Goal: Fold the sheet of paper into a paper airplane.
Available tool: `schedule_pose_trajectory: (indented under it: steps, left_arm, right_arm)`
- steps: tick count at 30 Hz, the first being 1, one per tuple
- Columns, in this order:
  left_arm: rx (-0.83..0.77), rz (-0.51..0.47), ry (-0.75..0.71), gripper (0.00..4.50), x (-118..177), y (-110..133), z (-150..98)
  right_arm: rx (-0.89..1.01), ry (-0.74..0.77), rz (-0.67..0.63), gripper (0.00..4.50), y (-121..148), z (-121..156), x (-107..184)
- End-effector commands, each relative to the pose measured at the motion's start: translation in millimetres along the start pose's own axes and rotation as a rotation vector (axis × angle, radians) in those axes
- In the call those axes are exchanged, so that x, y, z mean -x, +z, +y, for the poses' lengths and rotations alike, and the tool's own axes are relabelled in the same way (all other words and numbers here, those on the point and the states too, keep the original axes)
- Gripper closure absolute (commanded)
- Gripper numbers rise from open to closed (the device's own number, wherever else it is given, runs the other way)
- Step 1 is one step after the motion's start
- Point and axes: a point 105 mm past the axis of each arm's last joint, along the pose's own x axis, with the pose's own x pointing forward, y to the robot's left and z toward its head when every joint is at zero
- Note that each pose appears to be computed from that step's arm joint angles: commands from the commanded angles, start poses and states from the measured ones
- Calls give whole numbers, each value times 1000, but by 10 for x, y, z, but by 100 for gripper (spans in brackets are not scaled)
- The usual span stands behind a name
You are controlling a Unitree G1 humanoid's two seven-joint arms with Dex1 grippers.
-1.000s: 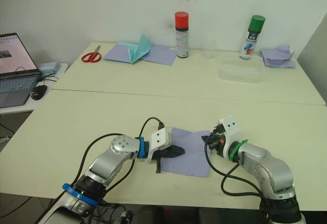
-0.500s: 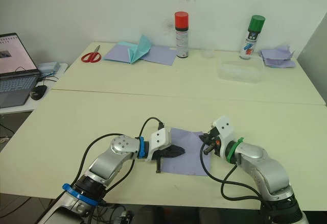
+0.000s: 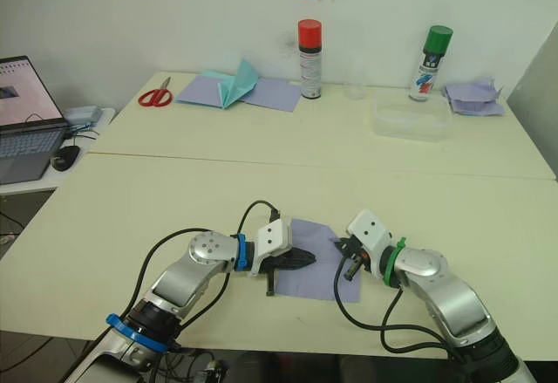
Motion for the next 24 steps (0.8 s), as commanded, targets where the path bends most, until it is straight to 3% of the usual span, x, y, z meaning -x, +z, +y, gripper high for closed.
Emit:
schedule_pose_trajectory:
  steps: [1, 24]
  left_arm:
    - [39, 86, 29, 450, 11, -220, 0]
    - [20, 93, 35, 450, 11, -225, 48]
  right_arm:
    - [34, -3, -13, 449, 30, -8, 14]
    - [68, 3, 45, 449, -100, 15, -63]
